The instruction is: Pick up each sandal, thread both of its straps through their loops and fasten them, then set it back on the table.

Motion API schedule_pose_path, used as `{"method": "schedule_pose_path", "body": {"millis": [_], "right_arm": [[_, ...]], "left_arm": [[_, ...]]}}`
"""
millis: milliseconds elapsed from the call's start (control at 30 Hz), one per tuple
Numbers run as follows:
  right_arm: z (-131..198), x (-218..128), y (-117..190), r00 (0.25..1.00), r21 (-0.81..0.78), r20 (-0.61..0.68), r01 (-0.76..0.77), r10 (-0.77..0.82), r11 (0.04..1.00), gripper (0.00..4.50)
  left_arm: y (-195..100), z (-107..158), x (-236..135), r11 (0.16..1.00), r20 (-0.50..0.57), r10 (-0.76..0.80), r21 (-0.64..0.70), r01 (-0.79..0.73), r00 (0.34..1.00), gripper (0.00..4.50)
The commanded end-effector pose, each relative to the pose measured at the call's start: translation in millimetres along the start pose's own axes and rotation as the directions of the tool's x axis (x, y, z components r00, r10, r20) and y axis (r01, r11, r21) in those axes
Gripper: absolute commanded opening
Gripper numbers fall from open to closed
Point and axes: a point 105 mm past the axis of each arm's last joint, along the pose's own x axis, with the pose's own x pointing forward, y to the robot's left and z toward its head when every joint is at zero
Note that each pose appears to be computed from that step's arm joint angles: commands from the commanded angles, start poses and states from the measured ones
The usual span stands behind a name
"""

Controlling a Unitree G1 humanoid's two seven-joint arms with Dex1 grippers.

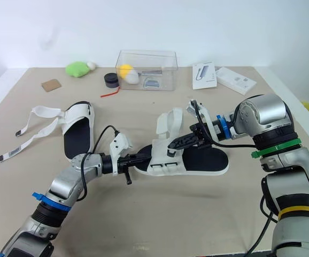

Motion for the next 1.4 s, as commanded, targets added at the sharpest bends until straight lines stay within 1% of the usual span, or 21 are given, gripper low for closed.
{"method": "schedule_pose_path", "body": {"millis": [33,500,800,967,1167,1300,1400], "right_arm": [[2,-2,8,1.000,-0.022,-0.007,-0.019,0.019,1.000,0.07],[-11,6,11,0.995,-0.042,-0.092,-0.036,0.032,0.998,0.07],[-24,9,9,0.987,-0.092,-0.160,-0.034,0.018,0.995,0.07],[-30,10,2,0.981,-0.135,-0.194,-0.008,-0.018,0.991,0.07],[-31,11,-2,0.979,-0.156,-0.203,-0.002,-0.030,0.988,0.07],[-21,10,8,0.987,-0.217,-0.159,-0.049,0.015,0.975,0.07],[-19,7,11,0.989,-0.223,-0.144,-0.056,0.024,0.973,0.07]], "left_arm": [[-8,-26,4,0.999,-0.088,-0.017,-0.050,0.012,0.996,0.00],[-8,-27,3,0.999,-0.085,-0.003,-0.054,-0.001,0.996,0.00],[-9,-27,4,0.998,-0.084,-0.001,-0.058,-0.004,0.997,0.00],[-10,-28,4,0.998,-0.085,-0.001,-0.058,-0.004,0.996,0.00],[-10,-27,4,0.998,-0.084,0.000,-0.058,-0.005,0.997,0.00],[-10,-28,4,0.998,-0.084,-0.001,-0.060,-0.004,0.996,0.00],[-10,-28,4,0.998,-0.085,-0.002,-0.060,-0.003,0.996,0.00]]}}
